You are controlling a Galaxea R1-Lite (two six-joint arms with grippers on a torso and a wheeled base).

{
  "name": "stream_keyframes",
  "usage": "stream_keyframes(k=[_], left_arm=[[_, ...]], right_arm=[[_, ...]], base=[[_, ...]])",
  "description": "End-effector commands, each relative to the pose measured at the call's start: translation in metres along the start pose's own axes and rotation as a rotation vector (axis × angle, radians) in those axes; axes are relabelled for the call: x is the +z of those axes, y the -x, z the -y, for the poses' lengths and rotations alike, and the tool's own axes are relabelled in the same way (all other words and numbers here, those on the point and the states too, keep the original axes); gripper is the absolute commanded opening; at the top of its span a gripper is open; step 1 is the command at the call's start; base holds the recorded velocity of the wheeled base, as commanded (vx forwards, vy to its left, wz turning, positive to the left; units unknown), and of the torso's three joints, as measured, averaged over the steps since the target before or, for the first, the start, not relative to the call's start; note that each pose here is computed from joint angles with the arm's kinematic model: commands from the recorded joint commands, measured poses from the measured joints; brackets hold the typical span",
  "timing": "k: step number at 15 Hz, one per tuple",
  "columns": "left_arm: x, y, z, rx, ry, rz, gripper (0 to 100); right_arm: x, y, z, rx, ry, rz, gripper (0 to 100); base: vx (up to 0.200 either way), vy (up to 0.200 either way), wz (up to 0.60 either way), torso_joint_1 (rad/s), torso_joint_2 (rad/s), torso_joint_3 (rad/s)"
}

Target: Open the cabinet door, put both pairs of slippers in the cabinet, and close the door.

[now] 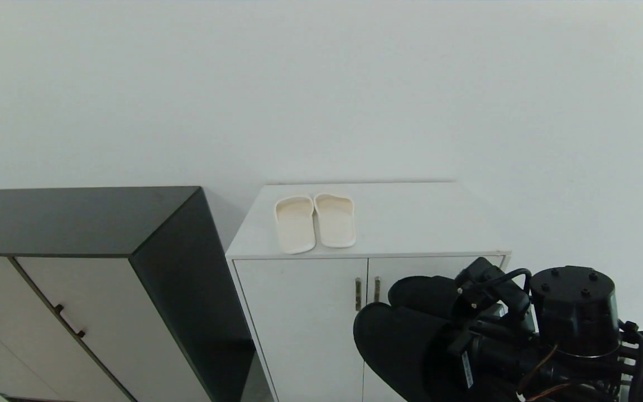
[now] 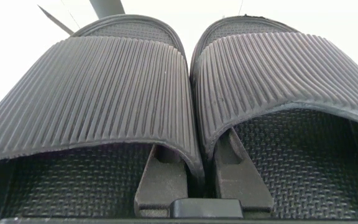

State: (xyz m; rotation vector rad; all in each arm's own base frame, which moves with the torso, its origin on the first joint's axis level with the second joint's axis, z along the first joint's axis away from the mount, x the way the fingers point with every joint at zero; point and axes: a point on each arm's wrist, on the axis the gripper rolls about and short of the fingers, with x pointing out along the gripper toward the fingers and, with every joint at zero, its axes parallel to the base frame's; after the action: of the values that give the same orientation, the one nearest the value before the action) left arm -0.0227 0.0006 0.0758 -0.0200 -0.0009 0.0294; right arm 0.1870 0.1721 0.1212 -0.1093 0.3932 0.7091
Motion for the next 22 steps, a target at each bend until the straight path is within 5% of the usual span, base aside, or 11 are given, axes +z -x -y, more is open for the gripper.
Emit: stream_keyframes(k=[1,15,20,21,22], left_arm=[[0.000,0.000,0.000,0.001,-0.002,0.001,100],[0.000,0.000,0.000,0.001,-0.023,-0.001,100],[0.008,-0.008,0.000,0.003,-0.106,-0.096,100],[0.040,-0.009,0.001,0.002,-0.072,-0.047,100],[0.071,-0.014,0.002,0.008,0.010,-0.030,100]], right_arm=[[-0.005,0.001,0.000,0.004,0.001,-0.021,0],[-0.028,0.014,-0.009,0.038,0.060,-0.020,0],[-0.025,0.010,-0.009,0.037,0.061,0.000,0],[-0.023,0.008,-0.010,0.039,0.061,0.006,0],[-0.023,0.008,-0.010,0.039,0.059,0.006,0]], base=[[0.000,0.000,0.00,-0.178,0.39,0.232],[0.000,0.000,0.00,-0.214,0.52,0.301],[0.000,0.000,0.00,-0.168,0.50,0.322],[0.000,0.000,0.00,-0.159,0.49,0.325],[0.000,0.000,0.00,-0.134,0.48,0.320]])
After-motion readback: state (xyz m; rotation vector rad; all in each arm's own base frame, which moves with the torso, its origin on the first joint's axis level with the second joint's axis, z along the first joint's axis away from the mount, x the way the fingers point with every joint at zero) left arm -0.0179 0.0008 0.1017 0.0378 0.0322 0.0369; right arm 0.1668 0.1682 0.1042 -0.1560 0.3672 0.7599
